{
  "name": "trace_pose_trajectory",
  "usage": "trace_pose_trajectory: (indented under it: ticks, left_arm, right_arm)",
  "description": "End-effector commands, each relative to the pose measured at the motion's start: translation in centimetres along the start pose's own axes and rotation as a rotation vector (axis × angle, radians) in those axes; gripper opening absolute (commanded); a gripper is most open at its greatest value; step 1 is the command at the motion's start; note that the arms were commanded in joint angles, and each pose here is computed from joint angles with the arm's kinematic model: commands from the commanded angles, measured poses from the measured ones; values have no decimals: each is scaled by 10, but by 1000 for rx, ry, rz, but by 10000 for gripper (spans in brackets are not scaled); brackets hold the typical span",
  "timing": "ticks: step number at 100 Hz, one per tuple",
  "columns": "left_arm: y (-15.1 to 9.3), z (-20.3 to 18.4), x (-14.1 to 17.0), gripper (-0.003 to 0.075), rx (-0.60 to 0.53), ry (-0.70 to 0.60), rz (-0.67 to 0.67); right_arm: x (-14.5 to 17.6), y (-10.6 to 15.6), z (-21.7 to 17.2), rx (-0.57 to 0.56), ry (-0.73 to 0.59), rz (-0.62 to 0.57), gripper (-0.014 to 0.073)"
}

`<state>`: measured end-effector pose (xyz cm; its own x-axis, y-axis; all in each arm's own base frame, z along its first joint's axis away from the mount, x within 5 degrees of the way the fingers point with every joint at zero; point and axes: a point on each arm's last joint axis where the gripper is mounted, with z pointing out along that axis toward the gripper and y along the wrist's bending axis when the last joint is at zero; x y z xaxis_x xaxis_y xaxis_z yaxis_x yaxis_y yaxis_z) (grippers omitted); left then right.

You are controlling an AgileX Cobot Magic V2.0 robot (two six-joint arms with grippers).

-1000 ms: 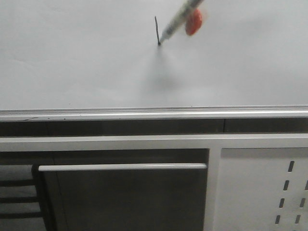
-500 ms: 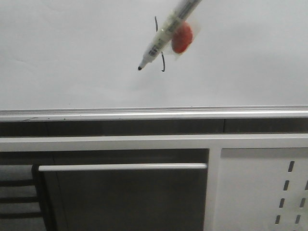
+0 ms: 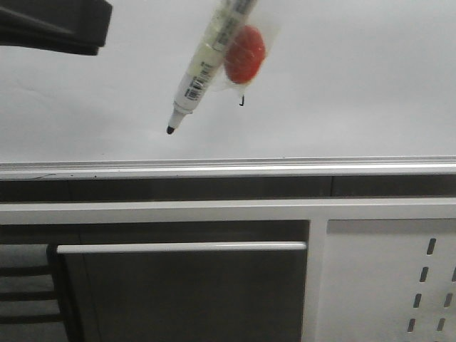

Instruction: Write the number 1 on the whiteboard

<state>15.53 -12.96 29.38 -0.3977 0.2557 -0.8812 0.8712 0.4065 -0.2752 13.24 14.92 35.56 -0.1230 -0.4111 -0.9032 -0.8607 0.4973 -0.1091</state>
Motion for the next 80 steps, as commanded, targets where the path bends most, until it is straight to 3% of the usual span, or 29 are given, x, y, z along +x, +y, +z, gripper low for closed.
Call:
trace_pose_trajectory:
  ticks: [1, 10, 31, 51, 80]
  left_arm:
    - [-5, 4, -15, 267, 94, -29, 16]
    - [-9, 12, -17, 304, 120, 14, 67]
    - [-15, 24, -20, 304, 78, 56, 177]
    - [-14, 26, -22, 301, 41, 45, 203]
    - [-12, 26, -22, 211, 23, 39, 232]
  right_arm:
    - [-22, -6, 1, 16, -49, -5, -44]
    - [-28, -8, 9, -11, -17, -5, -44]
    - [-39, -11, 23, -55, 31, -7, -44]
    - [-45, -11, 23, -82, 49, -13, -44]
    - [-44, -8, 23, -117, 65, -2, -44]
